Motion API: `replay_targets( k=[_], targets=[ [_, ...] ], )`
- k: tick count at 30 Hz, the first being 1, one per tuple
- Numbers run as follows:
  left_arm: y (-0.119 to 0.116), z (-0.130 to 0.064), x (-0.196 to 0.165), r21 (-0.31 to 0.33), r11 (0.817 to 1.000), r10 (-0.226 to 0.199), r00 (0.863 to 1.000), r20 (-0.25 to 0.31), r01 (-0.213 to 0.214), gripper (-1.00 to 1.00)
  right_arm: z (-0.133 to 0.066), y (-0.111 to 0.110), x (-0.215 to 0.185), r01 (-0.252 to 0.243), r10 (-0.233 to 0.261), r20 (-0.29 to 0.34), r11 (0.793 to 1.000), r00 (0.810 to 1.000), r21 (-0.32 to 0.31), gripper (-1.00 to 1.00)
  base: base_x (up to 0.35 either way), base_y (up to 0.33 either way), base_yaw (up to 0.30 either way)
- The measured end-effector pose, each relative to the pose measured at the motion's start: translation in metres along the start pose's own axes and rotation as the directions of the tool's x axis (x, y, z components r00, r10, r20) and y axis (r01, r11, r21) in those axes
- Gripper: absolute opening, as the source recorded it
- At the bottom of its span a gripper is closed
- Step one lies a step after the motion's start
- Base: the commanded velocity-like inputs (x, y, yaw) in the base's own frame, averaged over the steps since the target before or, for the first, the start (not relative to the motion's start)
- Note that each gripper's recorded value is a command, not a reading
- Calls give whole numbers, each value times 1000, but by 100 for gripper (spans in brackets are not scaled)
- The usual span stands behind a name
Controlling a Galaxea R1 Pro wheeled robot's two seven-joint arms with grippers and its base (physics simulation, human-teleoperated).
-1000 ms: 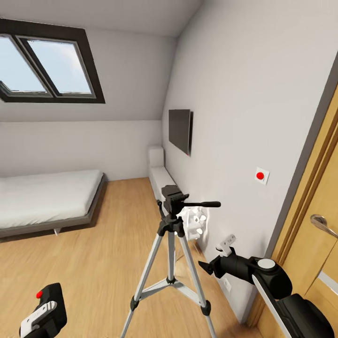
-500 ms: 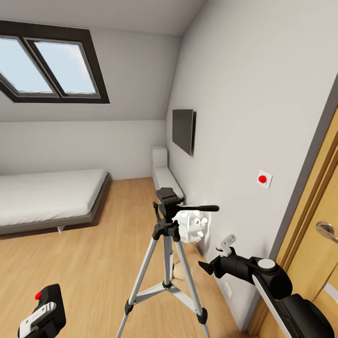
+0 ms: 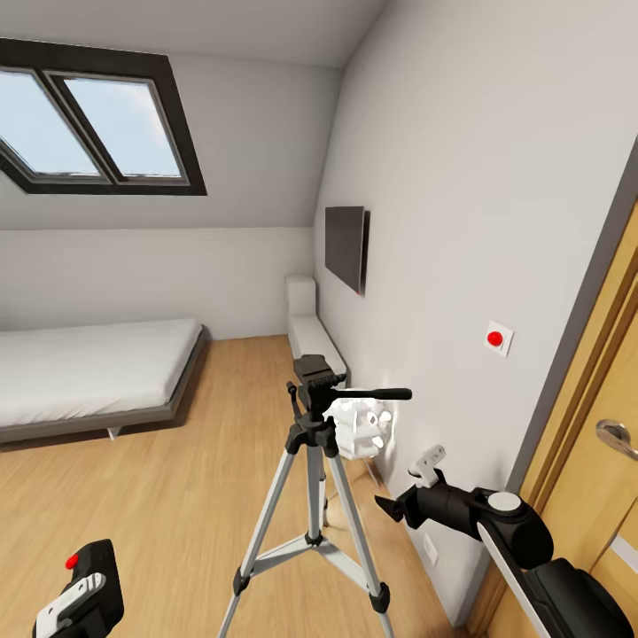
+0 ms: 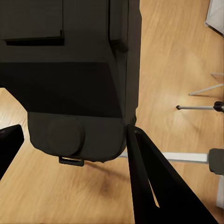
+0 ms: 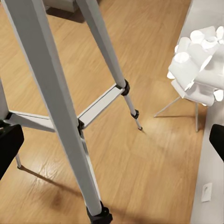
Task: Attach the digital camera to the camera tripod in the bedroom.
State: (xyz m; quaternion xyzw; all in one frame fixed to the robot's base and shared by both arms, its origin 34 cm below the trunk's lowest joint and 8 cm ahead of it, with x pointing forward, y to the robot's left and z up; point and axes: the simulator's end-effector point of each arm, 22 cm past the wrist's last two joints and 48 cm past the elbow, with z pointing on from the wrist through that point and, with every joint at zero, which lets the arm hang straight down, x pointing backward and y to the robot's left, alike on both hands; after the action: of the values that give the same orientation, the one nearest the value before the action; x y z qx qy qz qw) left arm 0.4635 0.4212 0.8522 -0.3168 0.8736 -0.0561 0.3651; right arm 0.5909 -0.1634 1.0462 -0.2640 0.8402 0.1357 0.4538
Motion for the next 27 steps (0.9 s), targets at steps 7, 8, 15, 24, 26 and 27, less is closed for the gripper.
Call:
replay_targets(
  k=[7,8,15,24,26,27],
  targets=[
    [1,0,0,0,1000,5,1000,-6,-5,-100,1,11,6,4,-4,-11,999,1000,-37,100,0,0,0],
    [1,0,0,0,1000,5,1000,-7,-5,-100,0,30,8,5,-7,-14,993,1000,-116,100,0,0,0],
    [2,0,0,-1,1000,6,1000,-7,-6,-100,-1,51,9,9,-11,-8,981,1000,-195,100,0,0,0],
    [-5,0,1,17,1000,13,1000,-8,-13,-100,3,49,11,19,-22,-16,986,1000,-164,100,0,0,0],
    [-6,0,1,17,1000,15,1000,-9,-14,-100,4,55,13,26,-30,-21,984,999,-175,100,0,0,0],
    [-6,0,1,17,1000,15,1000,-9,-15,-100,4,55,13,27,-31,-21,984,999,-175,100,0,0,0]
  ],
)
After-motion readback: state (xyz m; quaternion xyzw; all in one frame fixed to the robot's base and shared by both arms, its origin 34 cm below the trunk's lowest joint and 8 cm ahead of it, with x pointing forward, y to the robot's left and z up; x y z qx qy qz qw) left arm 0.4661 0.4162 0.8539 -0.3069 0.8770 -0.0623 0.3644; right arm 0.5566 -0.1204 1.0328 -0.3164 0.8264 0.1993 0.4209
